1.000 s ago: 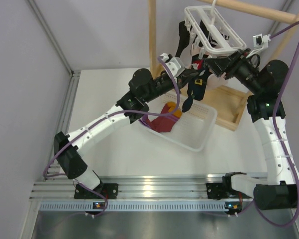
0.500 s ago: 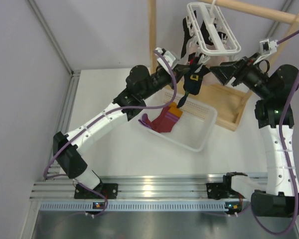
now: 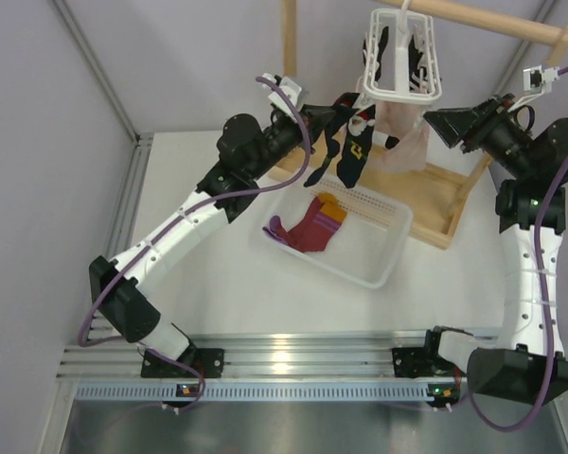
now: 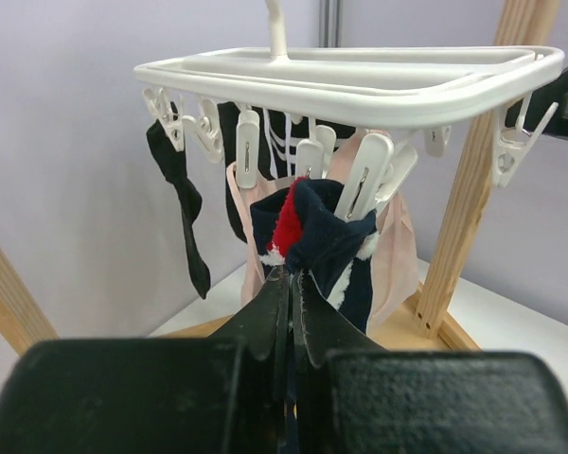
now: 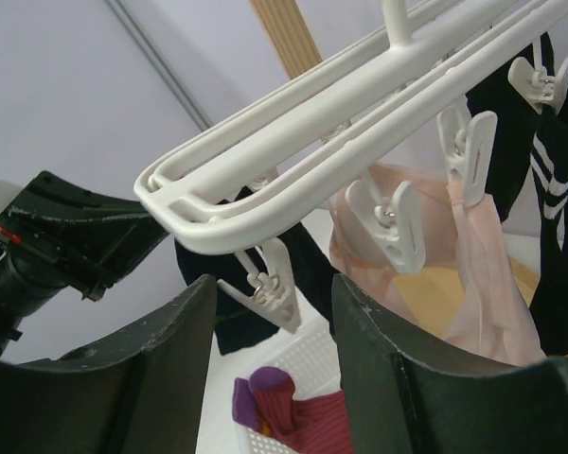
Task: Clip the socks to the hanger
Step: Clamp the sock onto the hanger, then open the clamp at the hanger.
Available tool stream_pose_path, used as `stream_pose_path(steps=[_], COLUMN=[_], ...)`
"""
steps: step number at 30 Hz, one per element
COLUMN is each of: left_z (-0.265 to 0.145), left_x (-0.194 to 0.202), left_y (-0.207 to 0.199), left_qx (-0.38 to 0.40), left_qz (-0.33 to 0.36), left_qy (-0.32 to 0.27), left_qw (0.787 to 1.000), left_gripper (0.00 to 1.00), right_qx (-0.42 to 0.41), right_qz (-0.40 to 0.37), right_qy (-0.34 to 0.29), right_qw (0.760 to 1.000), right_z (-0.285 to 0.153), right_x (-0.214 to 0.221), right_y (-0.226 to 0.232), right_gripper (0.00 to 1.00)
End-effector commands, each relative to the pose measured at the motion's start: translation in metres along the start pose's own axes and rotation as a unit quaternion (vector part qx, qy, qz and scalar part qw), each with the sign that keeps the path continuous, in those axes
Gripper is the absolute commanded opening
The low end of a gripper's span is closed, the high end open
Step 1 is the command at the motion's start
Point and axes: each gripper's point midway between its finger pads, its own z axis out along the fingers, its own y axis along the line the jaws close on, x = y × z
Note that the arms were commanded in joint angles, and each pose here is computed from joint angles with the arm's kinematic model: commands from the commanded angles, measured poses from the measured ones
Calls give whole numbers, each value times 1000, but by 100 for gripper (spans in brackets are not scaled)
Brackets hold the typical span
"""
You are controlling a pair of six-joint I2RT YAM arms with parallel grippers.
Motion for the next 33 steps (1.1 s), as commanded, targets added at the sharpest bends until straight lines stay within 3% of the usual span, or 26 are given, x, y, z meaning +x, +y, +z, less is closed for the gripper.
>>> stream_pose_path(steps=[1,7,11,19,23,27,29,33], left_z=[-6,-2,1,-1,-4,-10,-17,-32], left_x=[-28,-21,-20,-23,-22,-22,-22,-26], left_y=[10,15,17,10,5,3,5,5], left_qx=[-13,-11,-10,8,18,20,10,-1], left_qz=[-9,-14,-15,-23,-27,-32,-35,-37], left_qy=[-27,-21,-19,-15,-8,-1,3,4], left_qw=[1000,1000,1000,1000,999,999,999,999], left_gripper=[0,0,0,4,16,42,48,57], right_qx=[-24,-48,-78,-113,-121,-131,-137,-142], right_qz=[-6,28,31,27,26,26,29,36], right_qy=[-38,-41,-34,-8,-3,3,5,5], right_qw=[999,998,996,993,992,991,990,989], right_z=[7,18,24,37,41,49,54,65], right_x=[-30,-32,-27,-5,0,8,11,15], right_y=[11,13,27,52,60,71,77,84], right_gripper=[51,51,41,31,29,22,14,10])
